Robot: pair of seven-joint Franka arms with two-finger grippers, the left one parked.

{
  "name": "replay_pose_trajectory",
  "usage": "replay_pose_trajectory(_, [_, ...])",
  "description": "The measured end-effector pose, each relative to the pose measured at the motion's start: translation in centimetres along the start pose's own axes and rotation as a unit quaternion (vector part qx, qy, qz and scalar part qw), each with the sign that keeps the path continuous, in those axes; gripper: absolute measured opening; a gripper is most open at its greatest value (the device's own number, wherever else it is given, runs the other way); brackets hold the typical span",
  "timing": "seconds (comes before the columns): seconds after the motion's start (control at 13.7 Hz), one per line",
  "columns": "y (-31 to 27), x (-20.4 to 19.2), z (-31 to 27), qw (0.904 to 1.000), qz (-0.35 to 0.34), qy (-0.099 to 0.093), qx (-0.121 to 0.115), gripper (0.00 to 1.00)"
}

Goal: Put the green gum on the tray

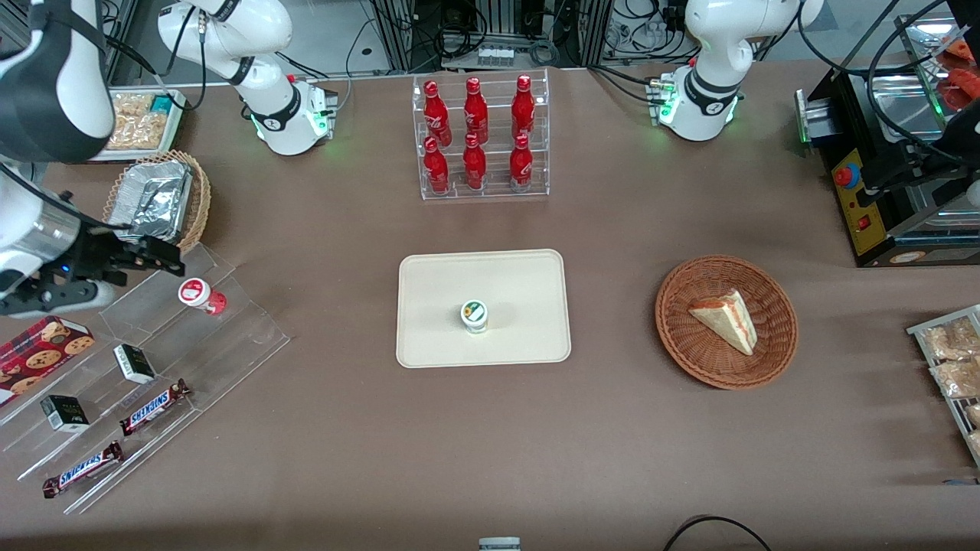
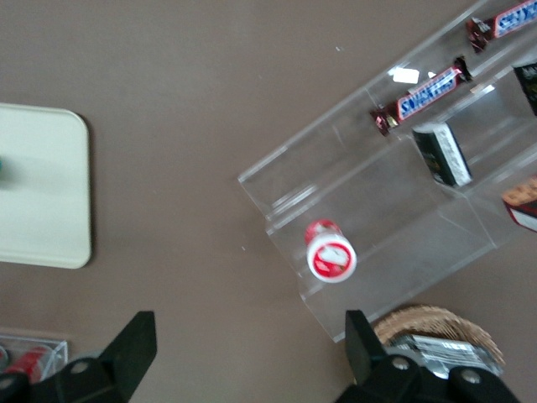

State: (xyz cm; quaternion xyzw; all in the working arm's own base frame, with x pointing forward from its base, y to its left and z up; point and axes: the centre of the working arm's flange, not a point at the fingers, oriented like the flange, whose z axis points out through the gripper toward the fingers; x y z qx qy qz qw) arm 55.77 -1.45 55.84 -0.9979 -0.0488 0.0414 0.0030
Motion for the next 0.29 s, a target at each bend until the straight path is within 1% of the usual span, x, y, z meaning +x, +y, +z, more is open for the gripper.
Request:
replay_pose_trajectory(0.07, [0.3, -0.9, -0.7, 0.9999, 0.000, -0.008, -0.010, 1.00])
replay_pose_trajectory(0.15, [0.3, -1.7, -1.3, 0.9998, 0.000, -0.016, -0.014, 1.00])
replay_pose_trajectory(0.29, [0.4, -2.8, -2.2, 0.9996, 0.002, -0.025, -0.013, 1.00])
